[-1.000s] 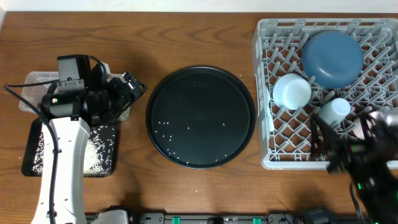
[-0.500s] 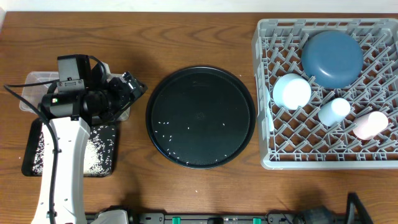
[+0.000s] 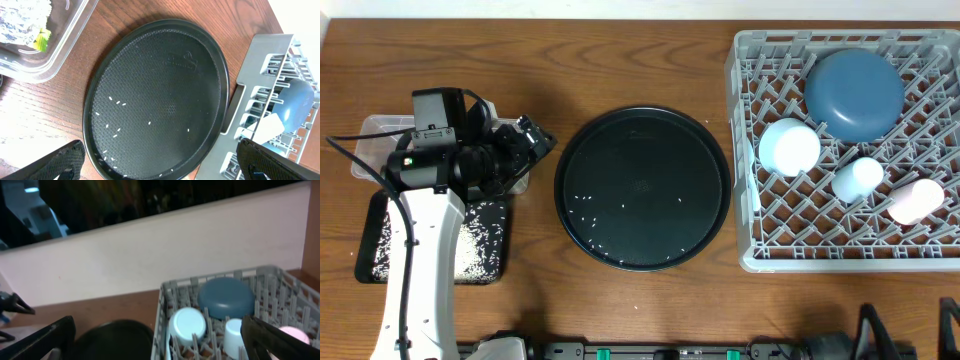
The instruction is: Sort waste into correct bins and load items into the dishwasher rack
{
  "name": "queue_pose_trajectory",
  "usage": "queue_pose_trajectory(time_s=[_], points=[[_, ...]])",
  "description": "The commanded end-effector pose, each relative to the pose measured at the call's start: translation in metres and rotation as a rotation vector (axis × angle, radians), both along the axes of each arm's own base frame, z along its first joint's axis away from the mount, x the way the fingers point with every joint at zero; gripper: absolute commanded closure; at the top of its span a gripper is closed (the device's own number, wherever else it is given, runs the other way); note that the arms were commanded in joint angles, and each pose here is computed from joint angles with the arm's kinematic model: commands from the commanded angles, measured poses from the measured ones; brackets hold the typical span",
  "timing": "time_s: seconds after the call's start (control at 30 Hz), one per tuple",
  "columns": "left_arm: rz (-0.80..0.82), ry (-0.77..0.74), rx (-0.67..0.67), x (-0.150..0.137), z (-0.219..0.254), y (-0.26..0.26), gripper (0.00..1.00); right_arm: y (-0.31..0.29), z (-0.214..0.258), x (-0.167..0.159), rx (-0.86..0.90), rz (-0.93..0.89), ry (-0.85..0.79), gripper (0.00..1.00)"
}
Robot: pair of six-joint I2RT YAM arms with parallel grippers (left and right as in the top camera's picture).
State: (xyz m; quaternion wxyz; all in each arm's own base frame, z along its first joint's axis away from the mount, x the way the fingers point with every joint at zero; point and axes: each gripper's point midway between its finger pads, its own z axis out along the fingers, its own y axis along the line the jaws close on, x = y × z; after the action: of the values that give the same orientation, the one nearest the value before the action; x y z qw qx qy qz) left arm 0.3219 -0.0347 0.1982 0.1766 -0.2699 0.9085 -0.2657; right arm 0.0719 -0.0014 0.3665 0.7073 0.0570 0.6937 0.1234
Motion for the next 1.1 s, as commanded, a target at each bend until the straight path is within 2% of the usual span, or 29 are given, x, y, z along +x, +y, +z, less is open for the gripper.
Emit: queue_pose_trajectory(time_s=[0.0, 0.27, 0.67, 0.83, 1.07], points=[[0.0, -0.002, 0.013, 0.001, 0.0, 0.003, 0.02, 0.001, -0.009, 0.01, 0.006, -0.009, 0.02, 0.01], [0.0, -0.002, 0.013, 0.001, 0.0, 0.003, 0.02, 0.007, -0.025, 0.052, 0.019, -0.011, 0.012, 0.01], [0.0, -0.002, 0.013, 0.001, 0.0, 0.003, 0.02, 0.017, -0.049, 0.124, 0.09, -0.012, -0.156, 0.01], [0.0, -0.002, 0.013, 0.001, 0.0, 0.003, 0.02, 0.014, -0.069, 0.142, 0.174, -0.029, -0.202, 0.01], [0.0, -0.002, 0.013, 0.001, 0.0, 0.003, 0.02, 0.014, -0.085, 0.153, 0.187, -0.027, -0.283, 0.01]])
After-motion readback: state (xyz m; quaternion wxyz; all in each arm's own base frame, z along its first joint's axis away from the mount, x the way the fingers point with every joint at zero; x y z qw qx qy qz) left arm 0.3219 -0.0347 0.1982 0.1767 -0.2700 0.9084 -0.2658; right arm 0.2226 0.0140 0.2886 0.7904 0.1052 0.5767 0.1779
